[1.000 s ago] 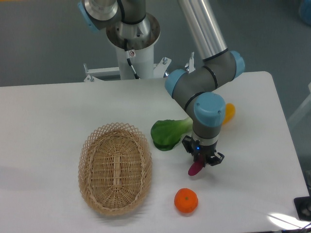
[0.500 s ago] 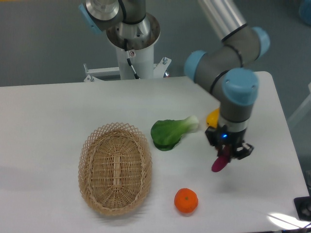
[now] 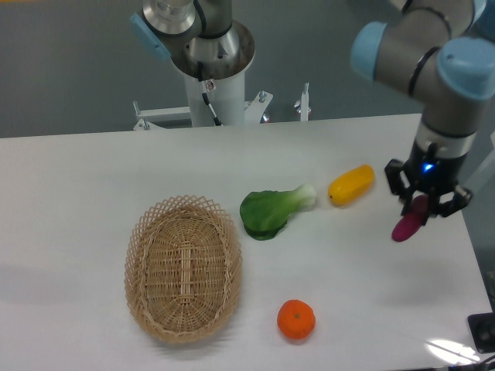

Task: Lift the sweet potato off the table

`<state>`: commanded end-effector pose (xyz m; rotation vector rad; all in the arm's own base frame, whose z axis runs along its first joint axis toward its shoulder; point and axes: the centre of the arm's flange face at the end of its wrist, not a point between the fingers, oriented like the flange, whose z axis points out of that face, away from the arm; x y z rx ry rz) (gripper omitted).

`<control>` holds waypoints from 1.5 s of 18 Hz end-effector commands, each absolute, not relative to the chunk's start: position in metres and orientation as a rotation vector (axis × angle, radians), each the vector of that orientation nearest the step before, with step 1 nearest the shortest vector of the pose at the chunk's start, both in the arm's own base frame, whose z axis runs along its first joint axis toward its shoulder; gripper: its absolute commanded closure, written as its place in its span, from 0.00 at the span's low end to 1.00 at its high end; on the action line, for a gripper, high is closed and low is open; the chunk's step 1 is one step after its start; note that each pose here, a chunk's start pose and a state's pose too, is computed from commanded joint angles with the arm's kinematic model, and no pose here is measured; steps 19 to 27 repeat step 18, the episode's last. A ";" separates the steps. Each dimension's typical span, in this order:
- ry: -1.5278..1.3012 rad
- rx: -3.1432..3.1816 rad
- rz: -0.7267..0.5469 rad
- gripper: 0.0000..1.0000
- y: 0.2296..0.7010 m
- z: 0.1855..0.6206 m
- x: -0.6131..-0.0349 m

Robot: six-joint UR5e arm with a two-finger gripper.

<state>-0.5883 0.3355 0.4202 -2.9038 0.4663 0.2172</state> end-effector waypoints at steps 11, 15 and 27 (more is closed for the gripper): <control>0.511 -2.916 0.210 0.72 0.298 0.426 -0.600; 0.520 -2.915 0.212 0.72 0.302 0.426 -0.598; 0.522 -2.914 0.211 0.72 0.304 0.426 -0.597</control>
